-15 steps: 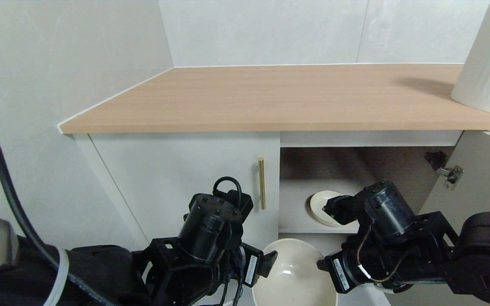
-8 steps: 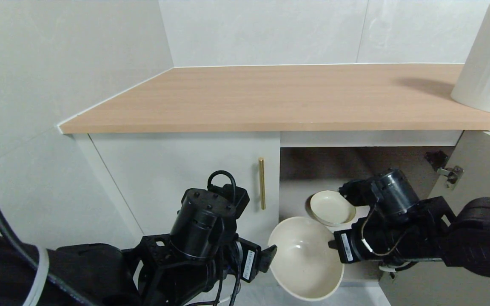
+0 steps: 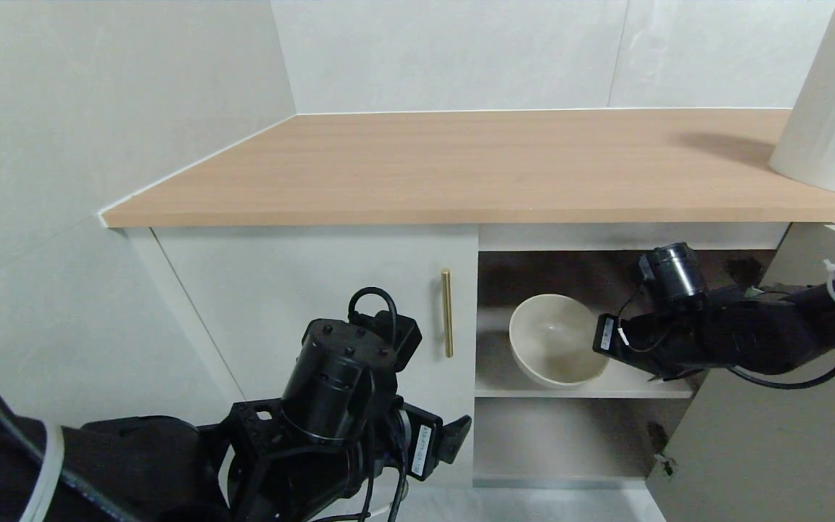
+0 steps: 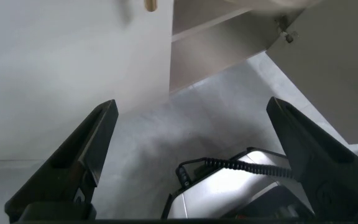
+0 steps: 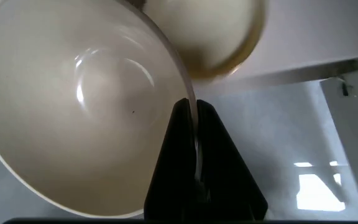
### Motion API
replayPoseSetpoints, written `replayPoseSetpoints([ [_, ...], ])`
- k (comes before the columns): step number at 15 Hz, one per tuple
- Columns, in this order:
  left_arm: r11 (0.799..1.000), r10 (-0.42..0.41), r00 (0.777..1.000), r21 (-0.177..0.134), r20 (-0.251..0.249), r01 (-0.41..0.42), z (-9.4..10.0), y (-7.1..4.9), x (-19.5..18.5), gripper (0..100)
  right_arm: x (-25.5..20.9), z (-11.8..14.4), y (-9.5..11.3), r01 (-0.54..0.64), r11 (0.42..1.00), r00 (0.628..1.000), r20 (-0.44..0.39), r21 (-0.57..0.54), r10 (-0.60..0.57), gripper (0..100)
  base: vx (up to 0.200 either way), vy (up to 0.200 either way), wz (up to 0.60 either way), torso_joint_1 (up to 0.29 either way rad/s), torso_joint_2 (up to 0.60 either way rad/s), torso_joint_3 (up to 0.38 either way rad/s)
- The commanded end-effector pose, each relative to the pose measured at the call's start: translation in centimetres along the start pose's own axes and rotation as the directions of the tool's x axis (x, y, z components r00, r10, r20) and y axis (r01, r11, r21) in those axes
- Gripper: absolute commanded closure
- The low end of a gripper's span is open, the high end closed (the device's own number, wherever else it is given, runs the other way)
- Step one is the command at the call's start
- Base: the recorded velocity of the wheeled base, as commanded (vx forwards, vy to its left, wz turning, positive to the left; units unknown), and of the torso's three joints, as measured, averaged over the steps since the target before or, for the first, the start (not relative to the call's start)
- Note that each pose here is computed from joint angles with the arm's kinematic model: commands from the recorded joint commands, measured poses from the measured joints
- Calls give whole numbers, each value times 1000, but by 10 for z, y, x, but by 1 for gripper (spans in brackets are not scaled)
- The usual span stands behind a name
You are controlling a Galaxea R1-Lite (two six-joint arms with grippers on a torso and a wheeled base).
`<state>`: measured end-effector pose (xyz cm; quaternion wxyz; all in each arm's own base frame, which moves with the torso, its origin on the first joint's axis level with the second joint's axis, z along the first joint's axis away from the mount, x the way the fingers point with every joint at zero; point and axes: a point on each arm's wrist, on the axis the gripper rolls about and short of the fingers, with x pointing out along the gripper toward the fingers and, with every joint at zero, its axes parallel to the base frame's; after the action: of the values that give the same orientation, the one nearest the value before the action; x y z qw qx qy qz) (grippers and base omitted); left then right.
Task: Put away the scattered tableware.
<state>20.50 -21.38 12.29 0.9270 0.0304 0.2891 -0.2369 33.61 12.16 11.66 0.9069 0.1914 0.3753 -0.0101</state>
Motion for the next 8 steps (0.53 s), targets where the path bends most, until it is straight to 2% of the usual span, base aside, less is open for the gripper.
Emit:
replayPoseSetpoints([
  [1,1000,-1,1000,-1,2,1,0,0,0,0,28,4,-9,63,997,998,-1,44,-63,100,0,0,0,0,0,0],
  [8,1000,-1,1000,-1,2,1,0,0,0,0,64,11,-21,176,976,982,42,128,-183,100,0,0,0,0,0,0],
])
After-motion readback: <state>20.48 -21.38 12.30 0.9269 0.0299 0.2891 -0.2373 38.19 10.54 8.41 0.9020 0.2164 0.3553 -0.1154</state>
